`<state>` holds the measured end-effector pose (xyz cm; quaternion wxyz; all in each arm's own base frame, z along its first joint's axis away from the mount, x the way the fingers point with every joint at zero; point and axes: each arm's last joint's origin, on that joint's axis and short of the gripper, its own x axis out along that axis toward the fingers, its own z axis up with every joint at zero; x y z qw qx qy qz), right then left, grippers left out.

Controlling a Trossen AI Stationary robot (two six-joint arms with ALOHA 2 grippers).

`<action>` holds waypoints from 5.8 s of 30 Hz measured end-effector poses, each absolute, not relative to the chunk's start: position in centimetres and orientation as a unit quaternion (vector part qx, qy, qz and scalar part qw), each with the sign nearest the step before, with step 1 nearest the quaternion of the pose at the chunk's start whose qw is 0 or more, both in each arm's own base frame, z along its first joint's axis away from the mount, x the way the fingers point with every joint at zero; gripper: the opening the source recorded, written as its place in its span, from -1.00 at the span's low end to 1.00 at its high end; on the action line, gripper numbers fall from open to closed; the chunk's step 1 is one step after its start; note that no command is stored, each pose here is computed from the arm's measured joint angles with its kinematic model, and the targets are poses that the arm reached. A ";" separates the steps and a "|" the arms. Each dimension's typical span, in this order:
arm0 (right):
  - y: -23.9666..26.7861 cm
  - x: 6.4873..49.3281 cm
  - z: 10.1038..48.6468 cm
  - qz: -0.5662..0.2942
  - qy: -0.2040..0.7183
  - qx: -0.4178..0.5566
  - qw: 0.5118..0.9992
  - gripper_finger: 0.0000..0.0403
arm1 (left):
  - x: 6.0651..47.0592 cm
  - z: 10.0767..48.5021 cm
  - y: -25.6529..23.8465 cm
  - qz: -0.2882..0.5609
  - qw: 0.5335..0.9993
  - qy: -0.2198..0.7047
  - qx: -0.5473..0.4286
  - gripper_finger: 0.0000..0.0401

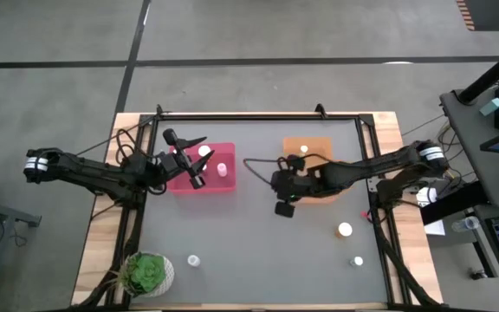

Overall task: Pick and place medicine bottles into bin by pill shape (circle, oval)
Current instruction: Put the top blue pill into the orange bin, then put the white pill into the orange bin

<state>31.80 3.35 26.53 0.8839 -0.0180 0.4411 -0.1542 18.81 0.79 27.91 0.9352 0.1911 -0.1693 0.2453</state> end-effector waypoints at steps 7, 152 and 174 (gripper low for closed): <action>1.0 27.7 27.6 -0.195 0.423 0.021 0.885 -0.43 | 18.8 27.9 0.8 0.245 0.935 -0.169 0.191 -0.08; 4.0 16.7 24.3 0.052 -0.097 -0.214 0.971 0.07 | 27.6 29.2 -0.5 0.141 0.986 -0.053 -0.073 -0.08; 1.7 11.6 22.8 -0.023 -0.240 -0.205 0.949 0.07 | 31.6 31.0 -7.3 0.110 0.818 0.391 -0.408 -0.08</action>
